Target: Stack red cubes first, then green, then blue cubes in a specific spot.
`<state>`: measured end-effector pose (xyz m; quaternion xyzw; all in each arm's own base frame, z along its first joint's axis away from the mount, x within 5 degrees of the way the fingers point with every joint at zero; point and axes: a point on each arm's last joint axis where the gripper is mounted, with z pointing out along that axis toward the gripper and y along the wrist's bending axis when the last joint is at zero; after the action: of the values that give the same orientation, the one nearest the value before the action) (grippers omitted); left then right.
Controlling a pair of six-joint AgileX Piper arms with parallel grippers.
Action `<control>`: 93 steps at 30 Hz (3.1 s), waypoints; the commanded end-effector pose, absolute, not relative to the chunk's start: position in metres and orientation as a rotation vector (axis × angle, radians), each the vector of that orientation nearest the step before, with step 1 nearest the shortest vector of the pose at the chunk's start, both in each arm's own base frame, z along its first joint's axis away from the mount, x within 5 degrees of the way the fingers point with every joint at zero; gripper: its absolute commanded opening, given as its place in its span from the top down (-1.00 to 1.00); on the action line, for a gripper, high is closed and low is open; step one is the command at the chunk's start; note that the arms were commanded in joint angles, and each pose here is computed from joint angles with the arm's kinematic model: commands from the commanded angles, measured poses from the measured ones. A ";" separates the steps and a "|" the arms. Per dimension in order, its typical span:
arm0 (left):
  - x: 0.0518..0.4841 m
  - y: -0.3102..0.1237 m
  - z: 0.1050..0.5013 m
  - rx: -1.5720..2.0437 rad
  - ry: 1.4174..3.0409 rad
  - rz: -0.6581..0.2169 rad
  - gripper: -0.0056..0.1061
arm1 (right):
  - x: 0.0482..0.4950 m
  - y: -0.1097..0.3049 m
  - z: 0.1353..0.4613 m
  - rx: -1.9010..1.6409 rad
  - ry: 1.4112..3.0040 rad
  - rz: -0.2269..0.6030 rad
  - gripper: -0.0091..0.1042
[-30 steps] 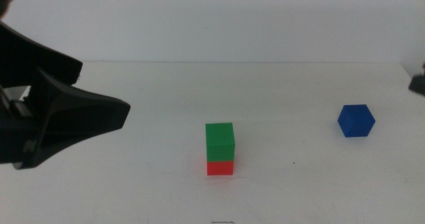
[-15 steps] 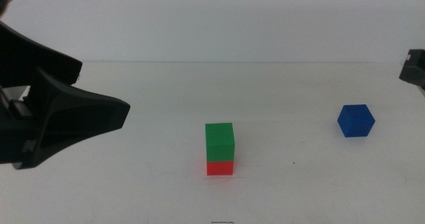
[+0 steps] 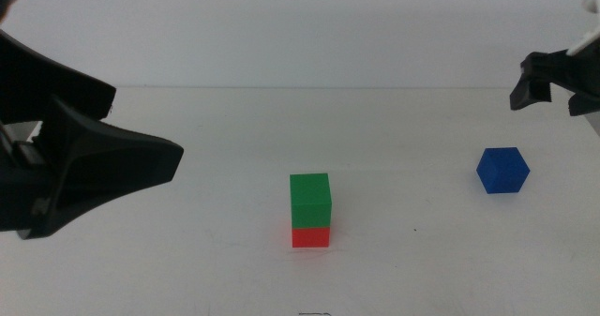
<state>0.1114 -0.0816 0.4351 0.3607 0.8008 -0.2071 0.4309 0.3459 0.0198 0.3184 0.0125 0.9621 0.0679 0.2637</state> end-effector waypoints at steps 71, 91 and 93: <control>0.111 -0.083 0.446 0.854 1.925 -0.547 -0.71 | 0.311 0.255 0.347 -0.077 2.735 0.160 0.86; 0.111 -0.083 0.446 0.854 1.926 -0.548 -0.71 | 0.304 0.265 0.344 -0.286 2.748 0.178 0.86; 0.111 -0.083 0.446 0.854 1.926 -0.548 -0.71 | 0.303 0.268 0.342 -0.279 2.752 0.176 0.86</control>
<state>0.1114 -0.0816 0.4351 0.3607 0.8008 -0.2071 0.4309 0.3140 0.2763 0.3120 -0.0969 0.9796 0.0637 0.1642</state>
